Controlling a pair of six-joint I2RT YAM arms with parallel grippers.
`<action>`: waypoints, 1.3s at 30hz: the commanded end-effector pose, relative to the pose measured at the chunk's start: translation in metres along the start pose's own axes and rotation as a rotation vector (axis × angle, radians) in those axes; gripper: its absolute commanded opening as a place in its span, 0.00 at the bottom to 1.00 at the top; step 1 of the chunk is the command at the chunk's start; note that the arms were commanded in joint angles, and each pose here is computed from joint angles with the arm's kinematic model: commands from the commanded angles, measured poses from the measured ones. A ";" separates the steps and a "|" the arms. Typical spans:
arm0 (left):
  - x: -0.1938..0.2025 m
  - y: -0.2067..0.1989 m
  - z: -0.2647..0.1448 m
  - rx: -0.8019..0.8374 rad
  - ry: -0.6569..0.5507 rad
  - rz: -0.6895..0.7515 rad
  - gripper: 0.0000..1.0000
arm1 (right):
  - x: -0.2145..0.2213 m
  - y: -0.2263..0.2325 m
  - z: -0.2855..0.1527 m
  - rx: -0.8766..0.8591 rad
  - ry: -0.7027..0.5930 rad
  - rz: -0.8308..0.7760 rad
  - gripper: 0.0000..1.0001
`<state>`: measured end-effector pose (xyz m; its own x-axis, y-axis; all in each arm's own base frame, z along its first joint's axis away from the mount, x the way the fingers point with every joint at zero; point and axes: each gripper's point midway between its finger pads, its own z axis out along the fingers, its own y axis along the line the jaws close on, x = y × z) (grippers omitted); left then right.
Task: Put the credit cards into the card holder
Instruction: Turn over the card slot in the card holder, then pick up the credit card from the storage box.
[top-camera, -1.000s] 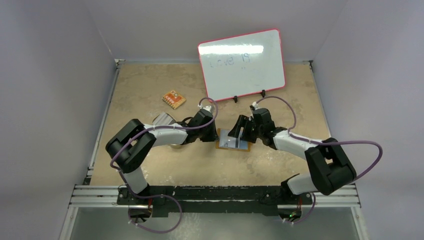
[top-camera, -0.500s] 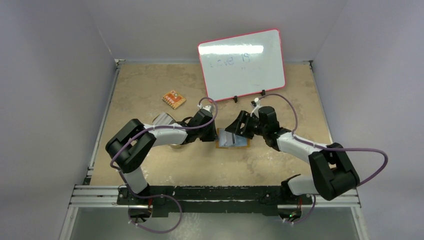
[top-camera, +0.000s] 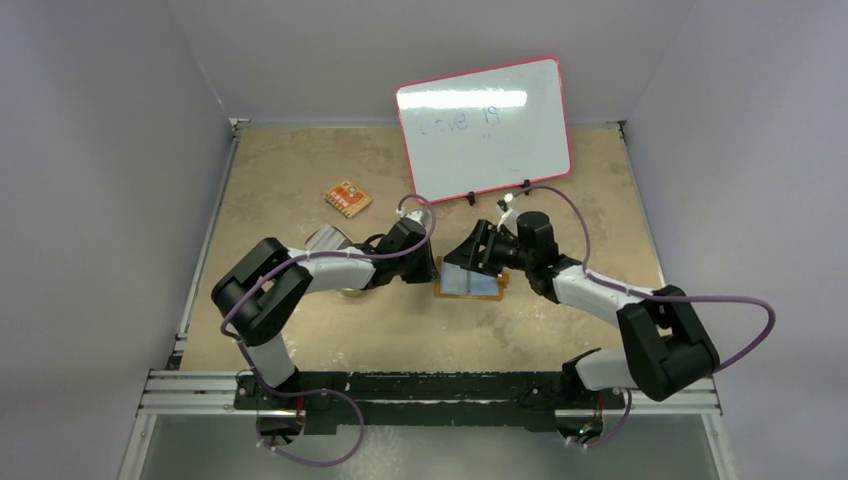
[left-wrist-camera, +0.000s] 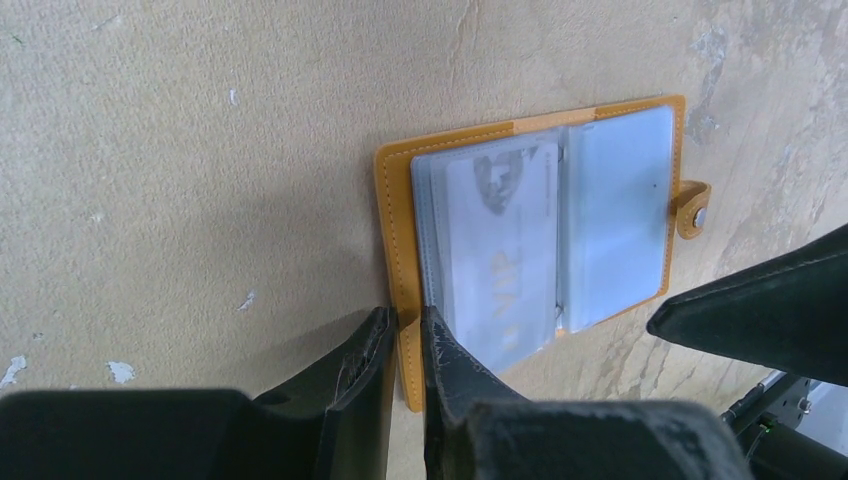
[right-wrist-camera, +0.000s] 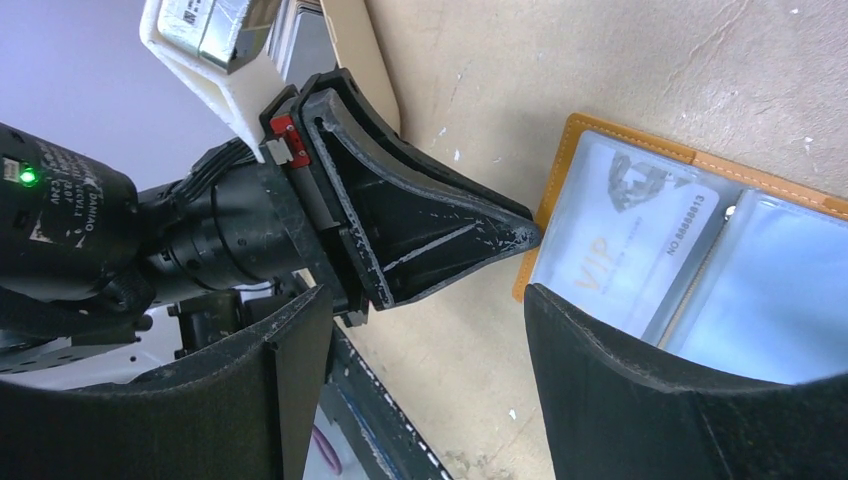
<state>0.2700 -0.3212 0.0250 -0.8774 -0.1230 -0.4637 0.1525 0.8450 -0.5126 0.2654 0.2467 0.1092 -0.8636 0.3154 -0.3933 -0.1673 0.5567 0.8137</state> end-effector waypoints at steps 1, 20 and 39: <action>-0.008 -0.011 -0.003 0.047 -0.034 -0.017 0.14 | 0.004 0.001 0.004 -0.030 0.018 0.000 0.72; -0.100 0.049 -0.142 -0.434 -0.276 0.331 0.52 | -0.039 0.007 -0.022 0.160 -0.090 -0.199 0.71; -0.110 0.158 -0.182 -0.899 -0.056 0.544 0.61 | -0.052 0.025 -0.036 0.156 -0.126 -0.268 0.72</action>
<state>0.2987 -0.0854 0.1286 -0.7485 0.3369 -0.5712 0.0914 0.9055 0.4143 0.2785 0.2159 0.1346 -0.7895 0.2226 -0.5720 -0.2410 0.7446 0.6225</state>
